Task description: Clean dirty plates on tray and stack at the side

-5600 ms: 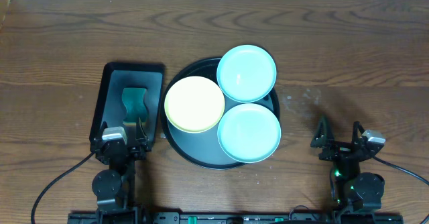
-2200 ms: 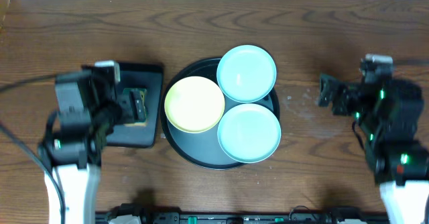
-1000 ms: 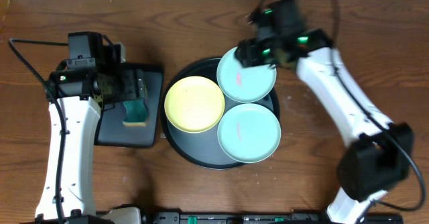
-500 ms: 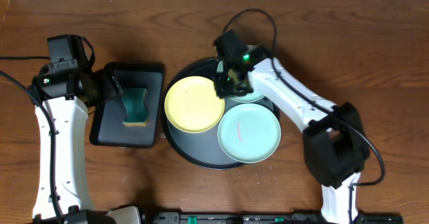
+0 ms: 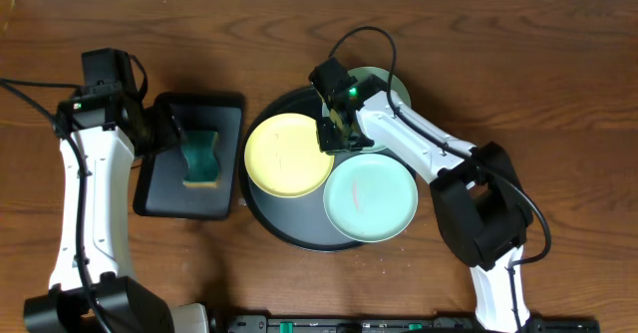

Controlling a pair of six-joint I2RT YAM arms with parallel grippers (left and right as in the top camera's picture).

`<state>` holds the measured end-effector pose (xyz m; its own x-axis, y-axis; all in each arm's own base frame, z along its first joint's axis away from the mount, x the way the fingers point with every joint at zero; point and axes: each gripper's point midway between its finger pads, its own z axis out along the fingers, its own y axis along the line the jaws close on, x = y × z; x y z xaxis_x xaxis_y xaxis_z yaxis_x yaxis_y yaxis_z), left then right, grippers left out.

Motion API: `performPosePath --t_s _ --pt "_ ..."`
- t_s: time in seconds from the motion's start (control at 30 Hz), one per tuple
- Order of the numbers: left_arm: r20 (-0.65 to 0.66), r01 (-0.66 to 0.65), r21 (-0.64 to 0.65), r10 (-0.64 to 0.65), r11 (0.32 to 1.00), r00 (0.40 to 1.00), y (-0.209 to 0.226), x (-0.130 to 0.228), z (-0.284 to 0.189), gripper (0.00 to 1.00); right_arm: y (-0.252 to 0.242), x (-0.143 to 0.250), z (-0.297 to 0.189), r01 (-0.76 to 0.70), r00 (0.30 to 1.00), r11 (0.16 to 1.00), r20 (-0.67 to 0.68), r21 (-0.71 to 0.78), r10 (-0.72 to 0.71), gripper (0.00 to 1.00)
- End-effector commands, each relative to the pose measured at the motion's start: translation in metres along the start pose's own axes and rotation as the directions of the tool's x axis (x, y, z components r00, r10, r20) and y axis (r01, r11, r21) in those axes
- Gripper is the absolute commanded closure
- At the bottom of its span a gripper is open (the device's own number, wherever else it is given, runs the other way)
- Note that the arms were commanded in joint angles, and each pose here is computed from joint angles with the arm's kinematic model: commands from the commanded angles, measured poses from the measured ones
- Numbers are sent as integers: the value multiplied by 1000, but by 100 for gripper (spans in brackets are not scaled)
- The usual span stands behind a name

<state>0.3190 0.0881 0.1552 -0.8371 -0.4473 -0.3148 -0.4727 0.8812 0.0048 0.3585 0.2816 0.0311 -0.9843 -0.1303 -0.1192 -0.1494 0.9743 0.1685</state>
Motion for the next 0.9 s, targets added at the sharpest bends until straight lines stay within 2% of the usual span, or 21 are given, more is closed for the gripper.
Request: performPosePath --t_s 0.0,0.17,0.47,0.63,0.8,0.87 --pt "12 16 -15 -16 1000 1000 2 -5 -2 15 7 0 9 1 1000 1000 3 10 -1 79" --pt "4 15 -15 -15 1000 1000 2 -4 0 16 5 5 21 2 1000 1000 -24 20 -2 80" --pt "-41 8 -12 -9 1000 999 -1 0 14 16 4 7 42 1 999 1000 -44 24 0 99" --pt "-102 -4 -24 1 1000 995 -2 6 33 16 4 8 46 -2 998 1000 -57 13 3 99" --pt "-198 -147 191 185 971 963 -38 20 59 26 5 8 46 -2 998 1000 -56 13 3 99" --pt "-226 -155 188 197 970 954 -37 24 71 26 5 8 46 -1 998 1000 -56 12 2 99"
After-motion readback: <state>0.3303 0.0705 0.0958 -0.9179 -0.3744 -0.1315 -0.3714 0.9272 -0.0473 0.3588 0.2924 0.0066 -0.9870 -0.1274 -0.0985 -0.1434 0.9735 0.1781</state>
